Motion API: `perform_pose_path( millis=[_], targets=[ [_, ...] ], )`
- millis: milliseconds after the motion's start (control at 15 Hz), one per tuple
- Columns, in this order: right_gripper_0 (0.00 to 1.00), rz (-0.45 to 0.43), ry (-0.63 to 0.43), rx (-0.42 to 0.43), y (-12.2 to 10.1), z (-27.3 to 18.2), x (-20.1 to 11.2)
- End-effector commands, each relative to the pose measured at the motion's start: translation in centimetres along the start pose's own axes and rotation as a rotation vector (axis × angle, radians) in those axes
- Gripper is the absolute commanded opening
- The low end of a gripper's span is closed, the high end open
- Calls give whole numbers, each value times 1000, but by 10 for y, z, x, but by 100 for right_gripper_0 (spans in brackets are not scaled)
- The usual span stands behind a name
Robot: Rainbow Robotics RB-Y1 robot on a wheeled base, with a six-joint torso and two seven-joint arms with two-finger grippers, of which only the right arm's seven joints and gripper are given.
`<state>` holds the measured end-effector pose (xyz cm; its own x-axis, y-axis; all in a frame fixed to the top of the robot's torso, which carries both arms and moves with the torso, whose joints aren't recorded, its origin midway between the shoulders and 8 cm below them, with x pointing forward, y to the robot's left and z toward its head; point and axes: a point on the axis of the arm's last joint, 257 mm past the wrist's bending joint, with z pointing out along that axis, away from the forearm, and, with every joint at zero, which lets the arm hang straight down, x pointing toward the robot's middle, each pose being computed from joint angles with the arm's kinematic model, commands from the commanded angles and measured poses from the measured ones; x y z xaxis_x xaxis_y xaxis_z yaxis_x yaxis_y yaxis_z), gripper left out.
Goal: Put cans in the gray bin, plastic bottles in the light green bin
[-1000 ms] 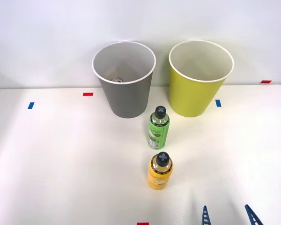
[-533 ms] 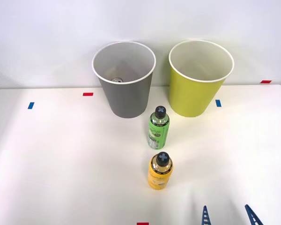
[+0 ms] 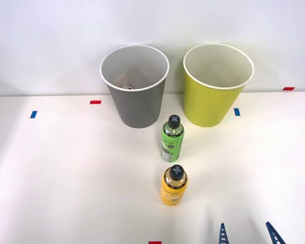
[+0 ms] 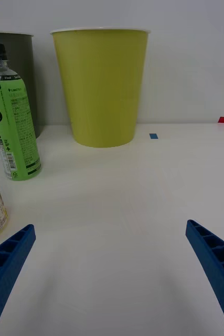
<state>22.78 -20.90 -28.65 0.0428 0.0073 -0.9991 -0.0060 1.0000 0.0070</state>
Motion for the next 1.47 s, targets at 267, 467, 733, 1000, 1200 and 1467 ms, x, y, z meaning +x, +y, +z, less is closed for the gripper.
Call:
perform_pose_path(
  millis=[267, 467, 733, 1000, 1200, 1467],
  targets=[
    [100, -22, 19, -52, -13, 7, 11],
    [100, 8, 21, -133, -16, 10, 9],
    [100, 188, 55, -253, -15, 12, 7],
    [100, 275, 102, -441, 13, 14, 5],
    [100, 249, 87, -546, 35, 21, -1],
    [100, 251, 12, -659, 69, 26, -22]
  ],
)
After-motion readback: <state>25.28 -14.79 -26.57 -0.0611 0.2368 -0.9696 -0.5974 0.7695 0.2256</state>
